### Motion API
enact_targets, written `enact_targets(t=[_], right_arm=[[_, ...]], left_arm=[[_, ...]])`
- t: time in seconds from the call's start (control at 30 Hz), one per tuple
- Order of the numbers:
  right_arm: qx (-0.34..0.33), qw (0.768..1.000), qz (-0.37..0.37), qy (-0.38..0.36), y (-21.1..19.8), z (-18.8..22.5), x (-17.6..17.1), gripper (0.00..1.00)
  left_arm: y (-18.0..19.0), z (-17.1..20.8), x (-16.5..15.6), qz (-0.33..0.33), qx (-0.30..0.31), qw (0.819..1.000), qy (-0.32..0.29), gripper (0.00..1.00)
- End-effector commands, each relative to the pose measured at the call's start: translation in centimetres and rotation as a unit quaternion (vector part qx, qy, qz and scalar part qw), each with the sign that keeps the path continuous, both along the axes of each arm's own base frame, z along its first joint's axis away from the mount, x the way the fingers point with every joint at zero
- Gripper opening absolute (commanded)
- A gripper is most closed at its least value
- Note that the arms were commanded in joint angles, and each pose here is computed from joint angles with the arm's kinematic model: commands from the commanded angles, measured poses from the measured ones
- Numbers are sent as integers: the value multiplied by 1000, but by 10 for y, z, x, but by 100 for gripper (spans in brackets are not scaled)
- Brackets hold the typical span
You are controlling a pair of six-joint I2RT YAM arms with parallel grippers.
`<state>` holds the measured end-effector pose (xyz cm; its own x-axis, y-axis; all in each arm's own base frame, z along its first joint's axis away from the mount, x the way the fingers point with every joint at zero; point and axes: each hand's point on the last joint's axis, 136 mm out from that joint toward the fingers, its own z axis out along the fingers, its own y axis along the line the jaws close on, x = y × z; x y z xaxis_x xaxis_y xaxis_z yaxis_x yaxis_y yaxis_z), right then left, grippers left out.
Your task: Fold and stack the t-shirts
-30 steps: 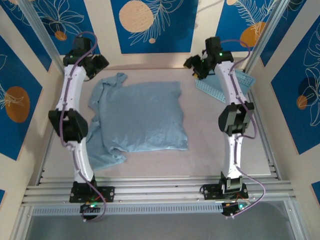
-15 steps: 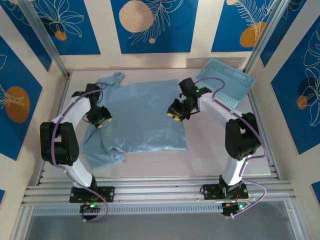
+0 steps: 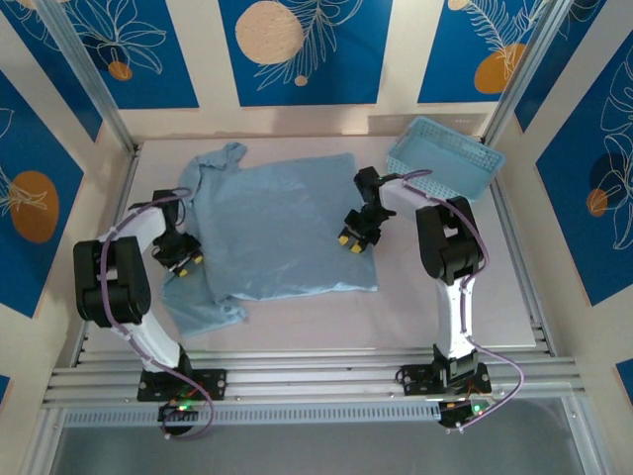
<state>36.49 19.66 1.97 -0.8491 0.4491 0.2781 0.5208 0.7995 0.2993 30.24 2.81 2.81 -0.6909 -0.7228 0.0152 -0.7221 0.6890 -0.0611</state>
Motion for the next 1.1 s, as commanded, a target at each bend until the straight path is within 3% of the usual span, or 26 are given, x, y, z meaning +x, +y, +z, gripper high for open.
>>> enact_targets(t=[0.0, 0.17, 0.27, 0.4, 0.47, 0.53, 0.6, 0.8, 0.93, 1.07], right_arm=[[-36, 998, -22, 47, -34, -18, -1, 31], [-27, 998, -50, 28, -61, -14, 40, 29], [-22, 998, -50, 5, -70, -8, 70, 27], [-12, 998, -30, -48, -69, 12, 107, 26], [-3, 996, -15, -85, -63, 31, 119, 27], [-4, 994, -3, -113, -59, 49, 121, 31], [-13, 990, 5, -137, -57, 71, 114, 38], [-6, 987, -6, -157, -60, 99, 62, 45], [12, 988, -3, -156, -63, 94, 29, 50], [28, 991, -21, -132, -74, 75, 9, 52]], left_arm=[[19, -11, 14, 12, 13, 1000, 5, 31], [6, -15, 67, -13, -51, 998, -34, 22], [10, -10, 106, -40, -51, 996, -62, 20], [14, 34, 156, -62, -38, 985, -159, 32], [12, 63, 161, -72, -17, 979, -192, 41], [10, 81, 146, -76, 2, 979, -188, 45], [5, 83, 107, -55, 1, 987, -151, 45], [-36, 42, -23, 17, -55, 997, -43, 43], [-59, 19, -54, 63, -97, 993, -25, 47], [-62, 6, -50, 102, -104, 989, -32, 49]])
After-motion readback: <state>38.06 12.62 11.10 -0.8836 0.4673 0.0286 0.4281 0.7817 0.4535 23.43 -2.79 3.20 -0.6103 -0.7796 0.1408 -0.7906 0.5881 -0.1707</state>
